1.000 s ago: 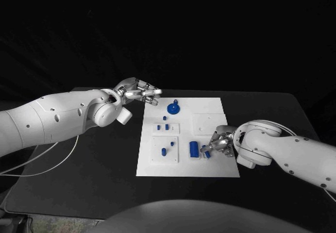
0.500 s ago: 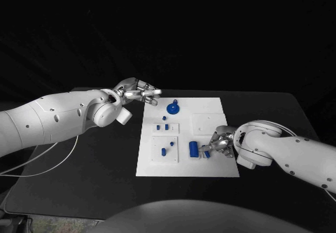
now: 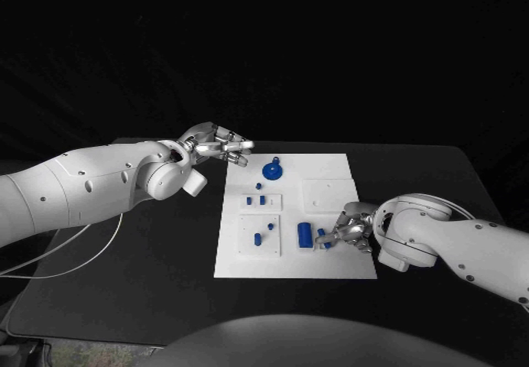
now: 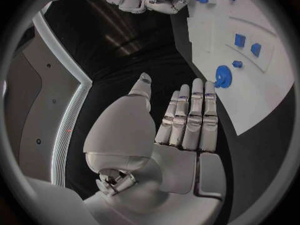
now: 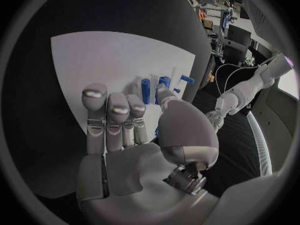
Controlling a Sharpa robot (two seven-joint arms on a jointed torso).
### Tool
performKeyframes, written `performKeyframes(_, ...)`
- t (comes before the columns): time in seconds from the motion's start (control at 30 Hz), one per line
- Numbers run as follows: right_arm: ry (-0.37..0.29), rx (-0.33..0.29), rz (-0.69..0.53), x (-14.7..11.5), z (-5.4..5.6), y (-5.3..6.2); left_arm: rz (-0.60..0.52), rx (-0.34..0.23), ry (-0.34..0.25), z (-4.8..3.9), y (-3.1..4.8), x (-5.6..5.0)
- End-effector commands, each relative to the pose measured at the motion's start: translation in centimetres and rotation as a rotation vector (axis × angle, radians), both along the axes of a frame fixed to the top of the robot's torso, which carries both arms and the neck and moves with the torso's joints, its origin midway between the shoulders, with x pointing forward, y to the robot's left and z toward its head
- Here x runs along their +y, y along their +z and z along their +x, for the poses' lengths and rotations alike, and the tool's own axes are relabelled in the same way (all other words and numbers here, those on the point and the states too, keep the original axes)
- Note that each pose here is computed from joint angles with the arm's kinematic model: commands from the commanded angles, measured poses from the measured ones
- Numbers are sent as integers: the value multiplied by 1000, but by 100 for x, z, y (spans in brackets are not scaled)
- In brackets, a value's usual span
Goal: Assemble the parts on the task board
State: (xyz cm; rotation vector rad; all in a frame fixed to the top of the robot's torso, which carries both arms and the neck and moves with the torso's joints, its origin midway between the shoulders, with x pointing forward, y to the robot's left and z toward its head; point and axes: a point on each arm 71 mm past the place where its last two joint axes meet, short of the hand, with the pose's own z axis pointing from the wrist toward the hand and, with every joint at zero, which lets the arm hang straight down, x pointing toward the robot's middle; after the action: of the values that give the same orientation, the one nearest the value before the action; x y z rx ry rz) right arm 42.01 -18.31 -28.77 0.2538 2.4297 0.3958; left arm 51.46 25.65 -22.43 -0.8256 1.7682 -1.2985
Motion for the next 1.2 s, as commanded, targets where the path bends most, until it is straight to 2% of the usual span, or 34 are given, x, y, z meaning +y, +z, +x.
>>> performKeyframes(0.03,21,10,10,-2,-33,-5,-5,-2,-12,-2,7,-10)
performKeyframes(0.6,37,-10,45,13,-126,68,-3,0,-9,2,1,0)
performKeyframes(1.2,49,-3,4,-53,-101,53,1,4,-10,-1,-18,7)
